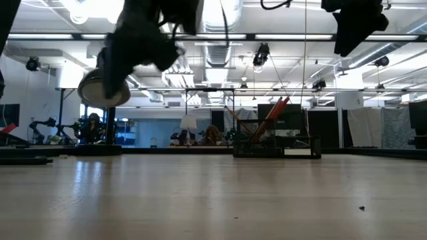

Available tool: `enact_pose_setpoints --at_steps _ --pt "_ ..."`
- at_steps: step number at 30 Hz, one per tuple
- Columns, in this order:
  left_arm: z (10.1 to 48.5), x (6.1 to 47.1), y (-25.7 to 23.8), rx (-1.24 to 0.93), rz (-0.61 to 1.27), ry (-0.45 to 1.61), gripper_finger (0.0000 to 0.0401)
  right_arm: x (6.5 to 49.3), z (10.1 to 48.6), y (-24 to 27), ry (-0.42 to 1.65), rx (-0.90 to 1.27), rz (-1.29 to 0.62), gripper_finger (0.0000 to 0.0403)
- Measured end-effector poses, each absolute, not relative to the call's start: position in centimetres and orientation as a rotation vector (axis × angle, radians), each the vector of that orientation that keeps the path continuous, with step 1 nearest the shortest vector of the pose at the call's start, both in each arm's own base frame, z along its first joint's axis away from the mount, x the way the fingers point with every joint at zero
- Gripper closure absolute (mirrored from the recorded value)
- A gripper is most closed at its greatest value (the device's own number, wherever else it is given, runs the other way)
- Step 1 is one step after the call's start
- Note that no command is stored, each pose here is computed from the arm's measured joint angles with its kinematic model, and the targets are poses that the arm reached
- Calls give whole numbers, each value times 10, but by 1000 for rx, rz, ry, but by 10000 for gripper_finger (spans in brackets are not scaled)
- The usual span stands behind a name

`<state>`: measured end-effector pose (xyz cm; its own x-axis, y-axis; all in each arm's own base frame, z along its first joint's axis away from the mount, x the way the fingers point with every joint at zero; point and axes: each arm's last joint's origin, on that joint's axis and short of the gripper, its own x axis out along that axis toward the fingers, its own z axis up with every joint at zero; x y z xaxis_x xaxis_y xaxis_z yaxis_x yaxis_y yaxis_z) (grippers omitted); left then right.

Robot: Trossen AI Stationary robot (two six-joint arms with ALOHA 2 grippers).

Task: Pick and place office supplies into organizer
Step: Put the black pen into the desk organizer

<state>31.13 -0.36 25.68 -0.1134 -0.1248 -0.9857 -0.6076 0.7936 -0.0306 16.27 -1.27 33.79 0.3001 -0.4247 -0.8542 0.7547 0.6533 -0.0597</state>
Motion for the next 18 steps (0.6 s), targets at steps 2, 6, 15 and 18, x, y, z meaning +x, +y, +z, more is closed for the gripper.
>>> enact_pose_setpoints --at_steps 2,6,15,18 --pt "249 304 -9 -671 397 1762 241 164 338 -13 979 390 -805 262" --pt "231 291 -25 -651 348 1885 241 163 338 -13 980 389 -805 264" --pt "187 262 -43 -287 367 1996 241 163 338 -12 993 399 -792 270" --pt "171 258 -41 -260 368 1973 241 163 338 -12 994 398 -791 267"
